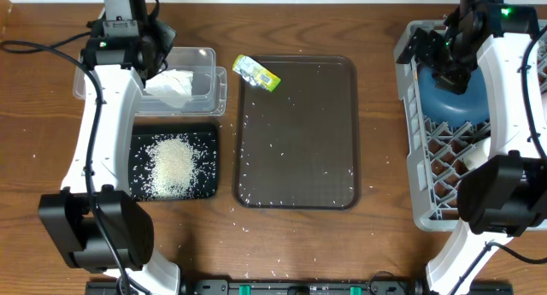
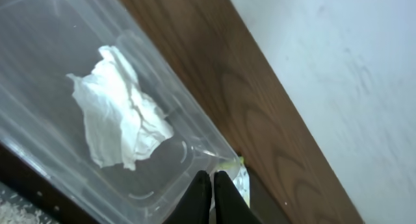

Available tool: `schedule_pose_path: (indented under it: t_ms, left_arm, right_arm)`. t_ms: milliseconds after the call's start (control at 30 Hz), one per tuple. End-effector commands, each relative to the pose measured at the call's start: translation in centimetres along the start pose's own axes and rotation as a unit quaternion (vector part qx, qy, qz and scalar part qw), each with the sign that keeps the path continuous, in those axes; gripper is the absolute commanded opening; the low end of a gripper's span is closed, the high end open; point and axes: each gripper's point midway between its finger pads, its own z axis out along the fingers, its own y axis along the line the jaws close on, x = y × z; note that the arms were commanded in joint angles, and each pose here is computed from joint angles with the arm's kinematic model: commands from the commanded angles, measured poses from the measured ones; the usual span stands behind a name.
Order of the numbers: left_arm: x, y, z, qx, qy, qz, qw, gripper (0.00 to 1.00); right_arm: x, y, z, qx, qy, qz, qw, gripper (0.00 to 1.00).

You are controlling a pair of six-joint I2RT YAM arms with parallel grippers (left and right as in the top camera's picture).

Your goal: Sort waste into correct bins and load items into the dishwasher rack

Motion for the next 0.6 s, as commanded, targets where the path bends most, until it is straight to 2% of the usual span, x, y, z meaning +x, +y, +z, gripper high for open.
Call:
schedule_pose_path:
  t_ms: [0, 100, 200, 333, 367, 567]
  left_arm:
    - [2.2, -2.4, 0.4, 0.062, 0.045, 0.117, 0.99, 0.09]
    - [5.4, -6.4, -0.9, 0.167, 0.09, 0.228, 0.955, 0.16]
    - [8.2, -8.8, -2.0, 0.211, 0.108, 0.265, 0.935, 0.36]
    - [11.9, -10.4, -2.8, 0.227, 0.131, 0.29, 0.921, 0.73]
    - [12.8, -10.7, -3.0, 0.229, 0.138, 0.295, 0.917, 0.78]
    - [15.4, -11.9, -3.7, 0.243, 0.151, 0.313, 0.905, 0.82]
  right_arm:
    - [-0.2, 0.9, -1.8, -0.011, -0.023, -0.004, 1.0, 0.99]
    - [-0.2, 0.9, -1.8, -0.011, -0.023, -0.004, 1.0, 0.99]
    - [-0.2, 0.9, -1.8, -0.011, -0.023, -0.005, 1.0, 0.99]
    - [-0.2, 0.9, -1.8, -0.011, -0.022, -0.005, 1.0, 0.99]
    - [-0.2, 0.9, -1.8, -0.011, -0.023, -0.005, 1.0, 0.99]
    - [-0.2, 0.9, -1.8, -0.011, -0.023, -0.005, 1.0, 0.99]
